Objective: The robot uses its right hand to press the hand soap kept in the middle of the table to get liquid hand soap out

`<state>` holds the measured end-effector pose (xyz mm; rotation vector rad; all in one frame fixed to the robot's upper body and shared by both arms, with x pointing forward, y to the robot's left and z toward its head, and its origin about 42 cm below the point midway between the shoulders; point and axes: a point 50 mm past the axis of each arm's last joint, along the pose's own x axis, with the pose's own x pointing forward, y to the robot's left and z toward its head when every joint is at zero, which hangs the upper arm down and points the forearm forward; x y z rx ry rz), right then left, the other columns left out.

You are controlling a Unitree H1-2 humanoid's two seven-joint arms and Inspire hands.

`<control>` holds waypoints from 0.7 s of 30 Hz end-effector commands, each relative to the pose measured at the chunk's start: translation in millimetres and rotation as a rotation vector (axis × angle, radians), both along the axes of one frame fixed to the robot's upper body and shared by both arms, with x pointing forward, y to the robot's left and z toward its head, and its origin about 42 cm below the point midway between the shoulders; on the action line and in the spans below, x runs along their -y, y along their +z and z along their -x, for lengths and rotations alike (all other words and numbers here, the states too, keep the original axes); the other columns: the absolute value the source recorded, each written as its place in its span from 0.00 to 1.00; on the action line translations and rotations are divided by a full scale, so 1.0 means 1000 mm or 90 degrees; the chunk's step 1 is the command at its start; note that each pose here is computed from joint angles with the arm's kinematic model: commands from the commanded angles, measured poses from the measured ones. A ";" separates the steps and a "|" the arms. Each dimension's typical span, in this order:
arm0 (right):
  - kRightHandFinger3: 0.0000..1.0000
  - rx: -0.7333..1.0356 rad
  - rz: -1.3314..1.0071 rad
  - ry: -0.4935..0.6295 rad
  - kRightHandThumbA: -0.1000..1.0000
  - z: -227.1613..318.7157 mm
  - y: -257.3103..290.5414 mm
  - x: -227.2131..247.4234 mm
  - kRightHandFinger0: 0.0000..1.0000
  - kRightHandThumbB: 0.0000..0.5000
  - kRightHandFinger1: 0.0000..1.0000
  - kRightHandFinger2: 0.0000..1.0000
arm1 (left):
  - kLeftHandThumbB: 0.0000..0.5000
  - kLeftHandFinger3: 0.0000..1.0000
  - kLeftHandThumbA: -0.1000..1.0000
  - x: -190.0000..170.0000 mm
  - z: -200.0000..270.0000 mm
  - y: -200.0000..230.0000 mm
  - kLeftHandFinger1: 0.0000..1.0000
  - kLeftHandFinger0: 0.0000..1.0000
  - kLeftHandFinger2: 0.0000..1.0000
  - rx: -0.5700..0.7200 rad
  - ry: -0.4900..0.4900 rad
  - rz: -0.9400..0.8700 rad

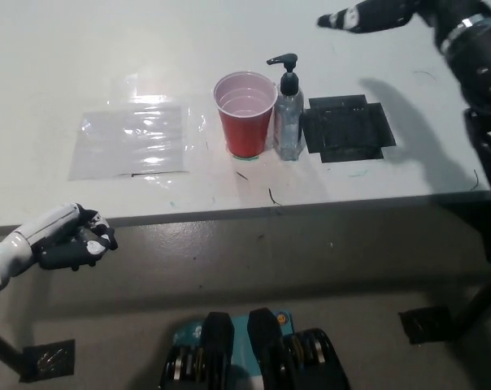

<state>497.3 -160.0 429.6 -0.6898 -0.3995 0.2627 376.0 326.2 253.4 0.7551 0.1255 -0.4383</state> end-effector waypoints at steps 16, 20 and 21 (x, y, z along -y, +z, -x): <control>1.00 0.036 0.126 0.082 1.00 -0.014 -0.020 -0.061 0.00 0.62 0.14 0.37 | 0.14 0.64 0.67 -0.002 -0.004 0.019 0.39 0.40 0.51 -0.004 -0.027 -0.023; 1.00 0.017 0.171 0.080 1.00 -0.022 -0.037 -0.057 0.71 0.59 0.97 1.00 | 0.10 0.66 0.68 -0.001 -0.005 0.022 0.44 0.49 0.57 0.001 -0.030 -0.028; 1.00 0.017 0.175 0.082 1.00 -0.024 -0.042 -0.056 0.73 0.58 0.93 0.99 | 0.08 0.66 0.68 0.000 -0.004 0.023 0.44 0.50 0.57 0.004 -0.033 -0.036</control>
